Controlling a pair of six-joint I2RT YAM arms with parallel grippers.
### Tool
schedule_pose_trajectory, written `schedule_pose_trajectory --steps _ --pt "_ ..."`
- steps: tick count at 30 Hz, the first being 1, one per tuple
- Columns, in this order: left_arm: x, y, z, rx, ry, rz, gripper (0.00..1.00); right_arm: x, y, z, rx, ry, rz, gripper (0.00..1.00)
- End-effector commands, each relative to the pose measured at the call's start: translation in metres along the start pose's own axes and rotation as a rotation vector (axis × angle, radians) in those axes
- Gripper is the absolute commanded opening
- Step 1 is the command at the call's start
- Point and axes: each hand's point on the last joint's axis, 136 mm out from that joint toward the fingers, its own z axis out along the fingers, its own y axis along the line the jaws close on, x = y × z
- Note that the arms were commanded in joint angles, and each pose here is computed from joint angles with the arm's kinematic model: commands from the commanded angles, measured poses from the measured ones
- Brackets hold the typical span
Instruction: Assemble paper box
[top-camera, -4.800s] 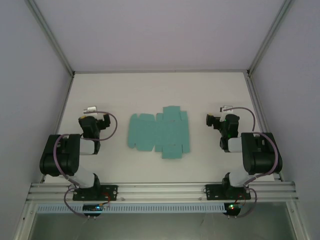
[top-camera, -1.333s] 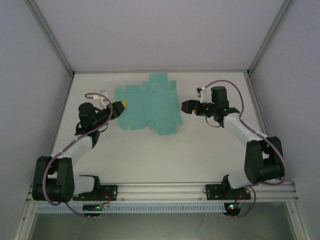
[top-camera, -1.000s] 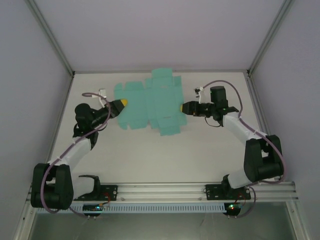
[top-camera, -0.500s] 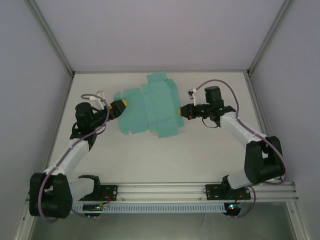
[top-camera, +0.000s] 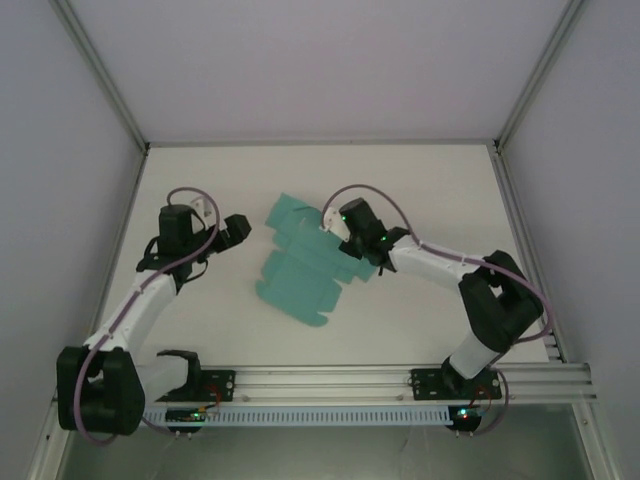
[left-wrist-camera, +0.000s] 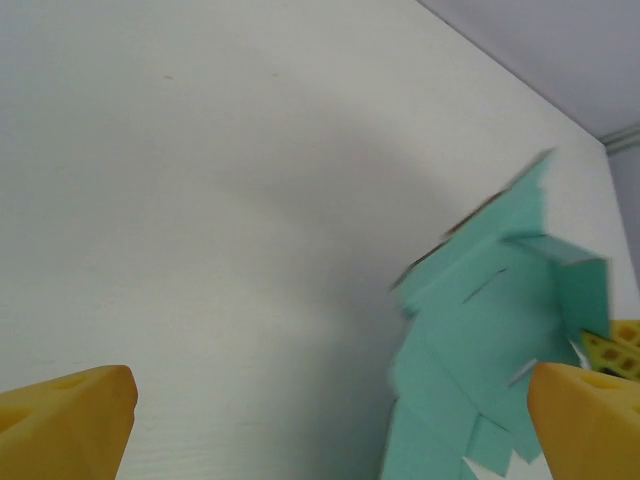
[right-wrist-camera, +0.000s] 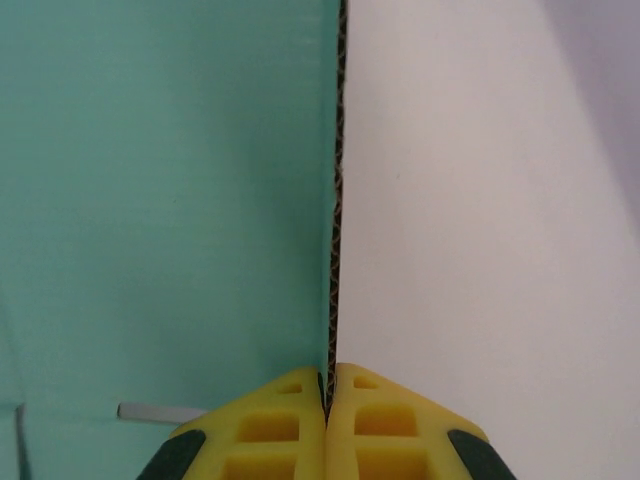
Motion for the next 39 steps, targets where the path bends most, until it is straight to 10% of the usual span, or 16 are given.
schedule_pose_trajectory --steps 1,9,17,39 --pt "-0.023 -0.049 0.000 0.179 -0.006 0.074 1.00 -0.006 -0.026 0.006 0.206 0.026 -0.269 0.00" --pt "-0.016 -0.111 0.040 0.282 0.167 0.172 1.00 -0.029 -0.021 0.004 0.239 -0.057 -0.322 0.00" --pt "0.007 -0.122 0.087 0.299 0.331 0.130 0.67 -0.036 -0.022 -0.006 0.252 -0.122 -0.304 0.00" --pt "0.032 -0.149 0.128 0.424 0.430 -0.008 0.21 -0.035 -0.020 -0.011 0.288 -0.149 -0.252 0.00"
